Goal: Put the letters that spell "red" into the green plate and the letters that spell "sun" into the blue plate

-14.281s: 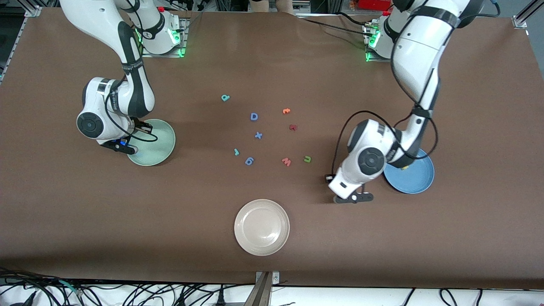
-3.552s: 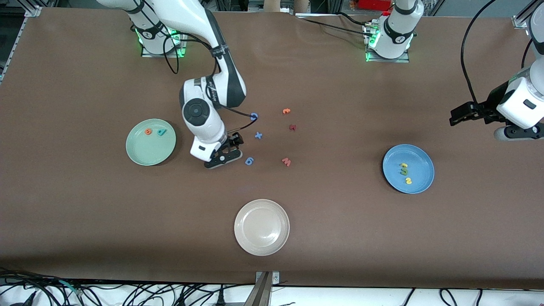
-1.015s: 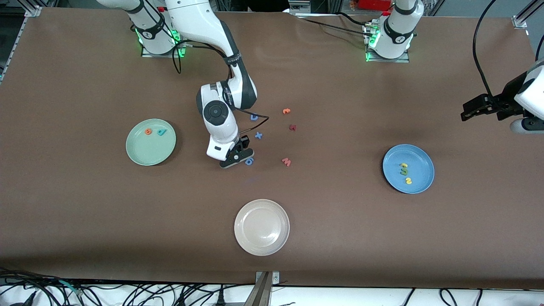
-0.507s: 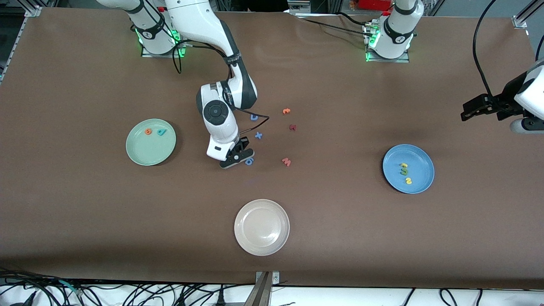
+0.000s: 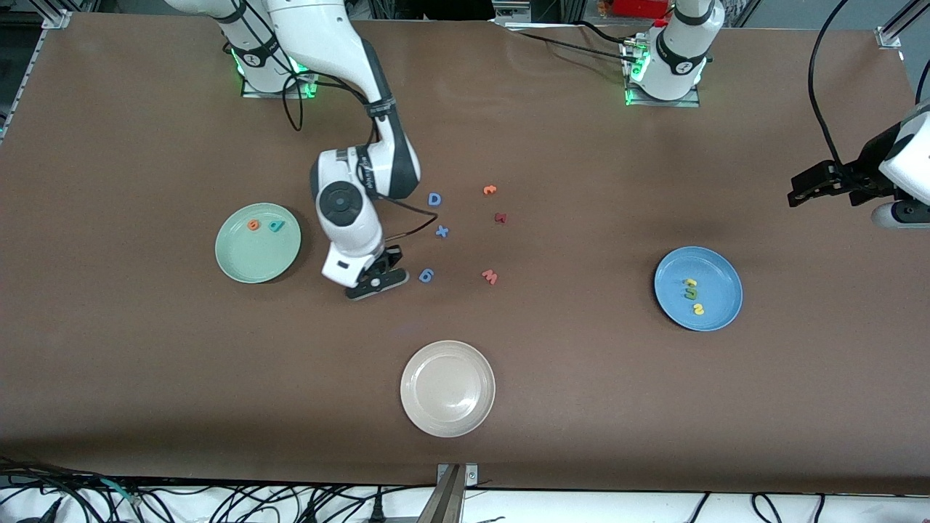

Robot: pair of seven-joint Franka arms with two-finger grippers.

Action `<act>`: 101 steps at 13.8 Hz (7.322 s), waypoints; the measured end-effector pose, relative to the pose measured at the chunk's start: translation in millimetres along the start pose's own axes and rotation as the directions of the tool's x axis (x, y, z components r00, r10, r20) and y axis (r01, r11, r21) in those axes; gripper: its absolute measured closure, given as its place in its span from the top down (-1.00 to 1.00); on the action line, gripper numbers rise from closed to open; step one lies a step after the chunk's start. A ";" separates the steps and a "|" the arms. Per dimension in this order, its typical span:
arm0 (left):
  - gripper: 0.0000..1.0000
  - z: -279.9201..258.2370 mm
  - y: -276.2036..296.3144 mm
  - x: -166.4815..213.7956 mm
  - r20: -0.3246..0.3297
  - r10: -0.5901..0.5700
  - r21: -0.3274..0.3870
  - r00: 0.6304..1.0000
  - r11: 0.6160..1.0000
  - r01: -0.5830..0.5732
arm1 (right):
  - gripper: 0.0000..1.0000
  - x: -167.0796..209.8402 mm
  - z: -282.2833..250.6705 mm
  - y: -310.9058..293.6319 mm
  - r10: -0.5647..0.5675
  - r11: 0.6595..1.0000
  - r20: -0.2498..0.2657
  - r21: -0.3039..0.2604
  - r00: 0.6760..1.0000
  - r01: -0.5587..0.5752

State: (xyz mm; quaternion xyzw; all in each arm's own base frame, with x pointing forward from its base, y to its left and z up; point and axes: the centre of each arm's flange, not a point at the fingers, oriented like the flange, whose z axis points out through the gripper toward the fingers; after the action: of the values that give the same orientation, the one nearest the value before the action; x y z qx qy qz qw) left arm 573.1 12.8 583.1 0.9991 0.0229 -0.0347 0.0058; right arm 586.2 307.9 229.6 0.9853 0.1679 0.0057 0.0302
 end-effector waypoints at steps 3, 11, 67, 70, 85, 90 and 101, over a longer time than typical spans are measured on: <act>1.00 0.0 0.1 0.0 0.000 0.000 0.000 1.000 1.000 0.000 | -0.64 1.7 -38.4 66.9 0.091 0.996 0.039 -0.015 0.995 -0.090; 1.00 -0.2 0.3 0.0 0.000 0.001 0.000 1.000 1.000 -0.001 | -0.64 -65.9 -0.1 207.5 0.333 0.943 0.194 -0.088 0.923 -0.321; 1.00 -0.5 2.8 0.0 -0.001 0.006 0.000 1.000 1.000 -0.006 | 0.91 -49.4 -296.0 363.0 0.324 0.934 0.291 0.057 0.900 -0.354; 1.00 -0.5 2.9 0.0 -0.001 0.006 0.000 1.000 1.000 -0.006 | 0.88 -48.6 -305.1 360.6 0.330 0.934 0.225 0.067 0.917 -0.352; 1.00 -0.5 3.0 0.0 -0.001 0.006 0.000 1.000 1.000 -0.006 | 0.99 -61.6 -280.1 345.6 0.320 0.939 0.180 0.074 0.930 -0.337; 1.00 -0.5 3.0 0.0 -0.001 0.006 0.000 1.000 1.000 -0.006 | 0.99 -59.7 -278.6 346.8 0.322 0.939 0.166 0.071 0.932 -0.337; 1.00 -0.5 3.0 0.0 -0.001 0.006 0.000 1.000 1.000 -0.006 | 0.99 -58.7 -278.7 344.9 0.319 0.940 0.164 0.072 0.933 -0.334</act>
State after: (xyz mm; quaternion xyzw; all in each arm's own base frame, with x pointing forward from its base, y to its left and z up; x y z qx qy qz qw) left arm 573.2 9.8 583.6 0.9992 0.0199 -0.0342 0.0059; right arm 638.8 -20.4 528.9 0.9974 -0.0009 -0.0718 -0.0073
